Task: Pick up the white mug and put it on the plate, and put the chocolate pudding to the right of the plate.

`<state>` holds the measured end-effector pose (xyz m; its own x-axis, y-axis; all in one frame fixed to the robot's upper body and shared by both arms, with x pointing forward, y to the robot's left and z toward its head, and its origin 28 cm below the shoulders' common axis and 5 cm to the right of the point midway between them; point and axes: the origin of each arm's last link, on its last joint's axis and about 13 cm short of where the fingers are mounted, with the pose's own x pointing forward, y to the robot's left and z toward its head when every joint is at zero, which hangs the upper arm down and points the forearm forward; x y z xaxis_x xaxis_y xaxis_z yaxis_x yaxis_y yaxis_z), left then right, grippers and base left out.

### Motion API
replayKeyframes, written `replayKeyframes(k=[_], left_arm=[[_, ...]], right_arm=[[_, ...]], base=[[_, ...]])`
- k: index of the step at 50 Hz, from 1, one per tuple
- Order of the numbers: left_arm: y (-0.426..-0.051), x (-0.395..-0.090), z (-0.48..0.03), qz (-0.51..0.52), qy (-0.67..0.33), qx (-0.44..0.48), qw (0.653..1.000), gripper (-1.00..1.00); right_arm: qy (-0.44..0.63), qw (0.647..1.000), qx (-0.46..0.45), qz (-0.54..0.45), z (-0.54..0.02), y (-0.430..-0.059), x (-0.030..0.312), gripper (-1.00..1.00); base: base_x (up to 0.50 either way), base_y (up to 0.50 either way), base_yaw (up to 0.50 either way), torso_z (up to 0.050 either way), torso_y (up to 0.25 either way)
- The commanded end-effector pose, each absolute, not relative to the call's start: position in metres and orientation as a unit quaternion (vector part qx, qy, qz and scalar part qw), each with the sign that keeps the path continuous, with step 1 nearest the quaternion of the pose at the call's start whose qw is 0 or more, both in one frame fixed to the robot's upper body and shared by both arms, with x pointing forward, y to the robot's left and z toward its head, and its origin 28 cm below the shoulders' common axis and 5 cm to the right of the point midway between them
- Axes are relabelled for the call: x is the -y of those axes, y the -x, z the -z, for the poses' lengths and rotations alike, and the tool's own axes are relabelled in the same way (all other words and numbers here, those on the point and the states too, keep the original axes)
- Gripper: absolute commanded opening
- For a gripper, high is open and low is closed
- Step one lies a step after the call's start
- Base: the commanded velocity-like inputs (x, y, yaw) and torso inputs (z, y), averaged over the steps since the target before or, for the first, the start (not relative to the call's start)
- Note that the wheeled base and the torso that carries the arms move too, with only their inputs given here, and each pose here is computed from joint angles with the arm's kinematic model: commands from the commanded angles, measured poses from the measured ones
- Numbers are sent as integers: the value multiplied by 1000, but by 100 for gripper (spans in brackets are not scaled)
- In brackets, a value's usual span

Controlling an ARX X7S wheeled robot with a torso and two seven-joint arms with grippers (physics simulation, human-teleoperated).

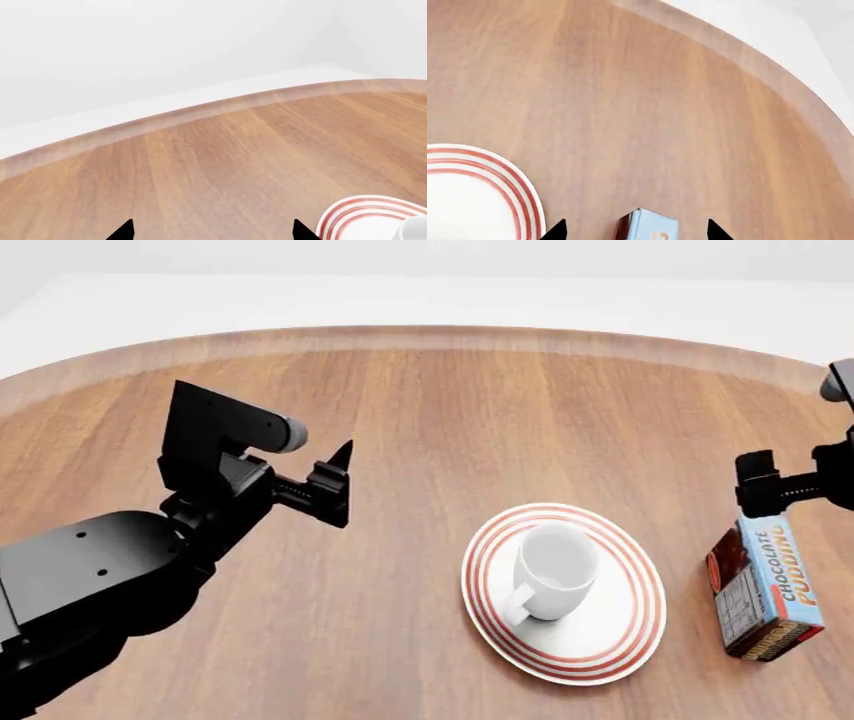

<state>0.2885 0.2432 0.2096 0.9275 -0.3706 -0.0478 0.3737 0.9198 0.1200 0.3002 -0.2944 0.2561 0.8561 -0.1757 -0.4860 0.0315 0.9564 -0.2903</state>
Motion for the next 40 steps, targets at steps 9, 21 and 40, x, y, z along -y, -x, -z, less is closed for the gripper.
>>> replayKeyframes(k=[9, 21, 40], left_arm=[[-290, -240, -215, 198, -54, 9, 979, 100], [-288, -241, -215, 197, -53, 11, 979, 100], [-264, -243, -221, 185, -83, 45, 978, 100]], right_arm=[[215, 962, -162, -51, -291, -271, 252, 100], [282, 948, -106, -104, -305, -243, 224, 100], [267, 949, -3, -169, -306, -205, 194, 100]], base=[[0, 0, 0, 0, 0], [0, 0, 0, 0, 0], [0, 0, 0, 0, 0]])
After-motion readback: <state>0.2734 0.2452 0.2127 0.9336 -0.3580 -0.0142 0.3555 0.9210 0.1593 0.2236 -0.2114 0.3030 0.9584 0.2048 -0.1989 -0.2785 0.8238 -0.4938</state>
